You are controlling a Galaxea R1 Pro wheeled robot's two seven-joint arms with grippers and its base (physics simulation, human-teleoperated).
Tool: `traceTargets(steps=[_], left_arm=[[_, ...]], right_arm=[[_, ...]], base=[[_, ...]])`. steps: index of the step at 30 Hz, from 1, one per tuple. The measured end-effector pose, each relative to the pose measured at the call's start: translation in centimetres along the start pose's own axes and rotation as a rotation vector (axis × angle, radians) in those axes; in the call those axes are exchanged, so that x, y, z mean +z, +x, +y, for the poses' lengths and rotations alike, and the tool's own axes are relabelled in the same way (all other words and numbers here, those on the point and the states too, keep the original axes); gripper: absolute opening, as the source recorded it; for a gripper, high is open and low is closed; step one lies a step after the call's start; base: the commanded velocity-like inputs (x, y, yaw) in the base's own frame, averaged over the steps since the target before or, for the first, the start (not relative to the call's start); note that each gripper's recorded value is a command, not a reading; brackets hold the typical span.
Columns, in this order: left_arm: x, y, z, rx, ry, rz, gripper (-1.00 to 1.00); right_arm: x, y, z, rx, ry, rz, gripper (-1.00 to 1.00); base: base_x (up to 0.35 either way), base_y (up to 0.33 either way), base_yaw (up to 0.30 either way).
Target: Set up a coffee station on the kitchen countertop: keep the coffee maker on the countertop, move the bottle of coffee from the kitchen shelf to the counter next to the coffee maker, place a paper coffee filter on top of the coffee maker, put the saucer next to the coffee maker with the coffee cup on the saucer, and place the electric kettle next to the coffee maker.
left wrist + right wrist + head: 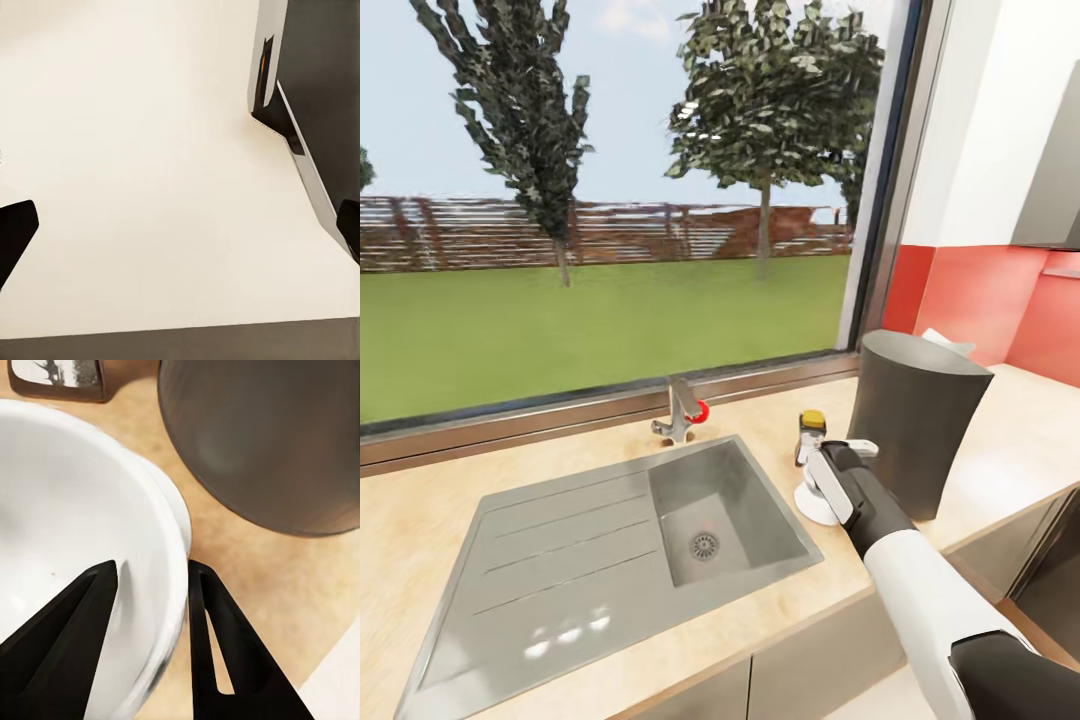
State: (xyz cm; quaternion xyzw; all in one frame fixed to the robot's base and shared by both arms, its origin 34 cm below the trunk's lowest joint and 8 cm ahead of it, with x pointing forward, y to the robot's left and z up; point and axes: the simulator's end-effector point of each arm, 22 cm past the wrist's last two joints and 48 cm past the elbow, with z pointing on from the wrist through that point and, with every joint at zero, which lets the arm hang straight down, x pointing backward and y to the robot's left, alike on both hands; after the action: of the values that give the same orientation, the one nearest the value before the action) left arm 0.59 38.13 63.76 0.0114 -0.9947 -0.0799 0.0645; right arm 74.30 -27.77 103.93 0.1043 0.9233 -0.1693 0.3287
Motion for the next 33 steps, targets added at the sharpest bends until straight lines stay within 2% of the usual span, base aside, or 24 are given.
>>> traceTargets(steps=[21,25,30,33], left_arm=[[0.0,0.0,0.0,0.0,0.0,0.0,1.0],[0.0,0.0,0.0,0.0,0.0,0.001,1.0],[0.0,0.0,0.0,0.0,0.0,0.0,1.0],[0.0,0.0,0.0,0.0,0.0,0.0,1.0]], right_arm=[[0.0,0.2,0.4,-0.002,-0.005,0.005,-1.0],[1.0,1.6,0.3,-0.004,0.009,0.033,-1.0],[2.1,2.3,0.1,0.029,0.024,0.018,-1.0],[2.3,2.4,0.7,0.035,0.002,0.015,-1.0]], base=[[0.026,0.0,0.0],[0.0,0.0,0.0],[0.0,0.0,0.0],[0.0,0.0,0.0]])
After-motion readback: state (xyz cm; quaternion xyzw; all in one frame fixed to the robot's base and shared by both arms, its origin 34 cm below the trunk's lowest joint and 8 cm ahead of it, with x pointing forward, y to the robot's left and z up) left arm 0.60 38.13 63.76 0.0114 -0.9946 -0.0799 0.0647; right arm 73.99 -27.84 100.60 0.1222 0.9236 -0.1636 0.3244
